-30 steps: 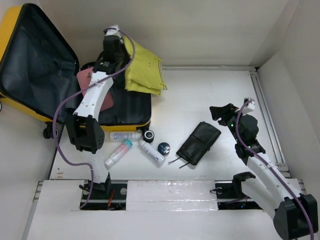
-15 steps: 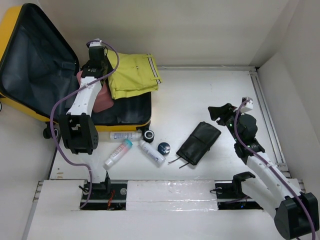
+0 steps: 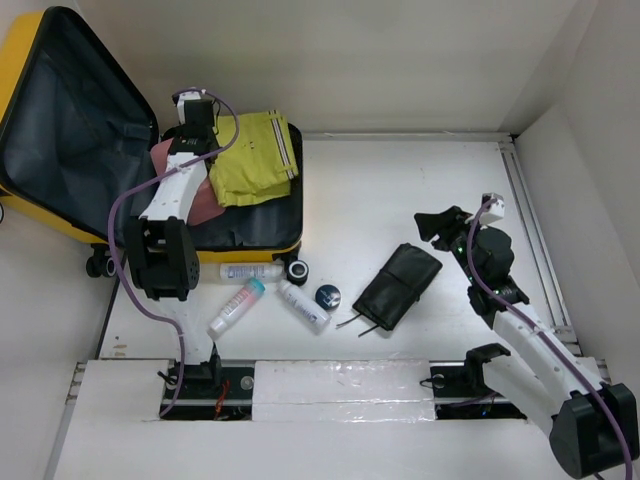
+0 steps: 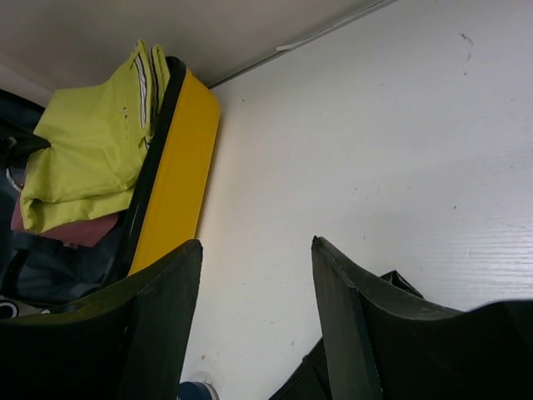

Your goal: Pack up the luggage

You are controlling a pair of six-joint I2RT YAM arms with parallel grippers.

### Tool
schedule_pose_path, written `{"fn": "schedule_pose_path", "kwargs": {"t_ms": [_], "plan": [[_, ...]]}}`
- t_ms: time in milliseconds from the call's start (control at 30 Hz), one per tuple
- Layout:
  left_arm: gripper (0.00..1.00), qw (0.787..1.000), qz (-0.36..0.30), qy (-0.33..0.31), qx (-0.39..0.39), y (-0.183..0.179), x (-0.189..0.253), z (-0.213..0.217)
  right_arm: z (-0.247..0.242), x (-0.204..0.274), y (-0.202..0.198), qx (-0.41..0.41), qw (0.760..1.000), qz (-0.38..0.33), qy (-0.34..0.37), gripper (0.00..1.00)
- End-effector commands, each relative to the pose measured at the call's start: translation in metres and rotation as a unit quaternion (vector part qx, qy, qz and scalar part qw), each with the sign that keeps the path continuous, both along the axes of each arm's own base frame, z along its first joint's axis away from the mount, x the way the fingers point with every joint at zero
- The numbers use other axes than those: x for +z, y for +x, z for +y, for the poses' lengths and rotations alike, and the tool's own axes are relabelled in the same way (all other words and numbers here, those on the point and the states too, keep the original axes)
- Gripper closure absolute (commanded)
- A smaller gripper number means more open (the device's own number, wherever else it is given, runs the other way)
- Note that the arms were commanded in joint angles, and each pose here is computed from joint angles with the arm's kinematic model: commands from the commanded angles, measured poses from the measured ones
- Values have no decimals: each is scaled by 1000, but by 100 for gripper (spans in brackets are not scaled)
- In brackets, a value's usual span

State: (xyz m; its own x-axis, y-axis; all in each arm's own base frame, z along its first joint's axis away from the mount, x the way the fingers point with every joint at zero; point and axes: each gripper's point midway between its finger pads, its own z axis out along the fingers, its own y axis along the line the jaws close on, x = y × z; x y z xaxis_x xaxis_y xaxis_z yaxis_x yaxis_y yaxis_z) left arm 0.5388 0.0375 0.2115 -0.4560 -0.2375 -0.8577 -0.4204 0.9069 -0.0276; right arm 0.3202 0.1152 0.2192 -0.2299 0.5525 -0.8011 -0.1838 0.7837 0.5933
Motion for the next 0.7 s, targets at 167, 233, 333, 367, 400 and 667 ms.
{"fn": "schedule_pose_path", "kwargs": {"t_ms": [167,233,333,367,400,667], "plan": [[96,999,-28,19,41,-2,33,24,2,33,5,1,999,-40,2,39],[89,998,-36,8,47,-4,39,23,2,33,5,1,999,-40,2,39],[80,997,-57,-4,54,-12,58,22,2,33,5,1,999,-40,2,39],[80,997,-64,-6,50,-13,65,21,4,30,5,7,999,-36,1,39],[85,997,-65,-15,43,-15,64,14,4,34,6,7,999,-42,-2,39],[100,998,-44,-42,26,-43,50,-9,9,32,4,13,999,-37,-3,39]]}}
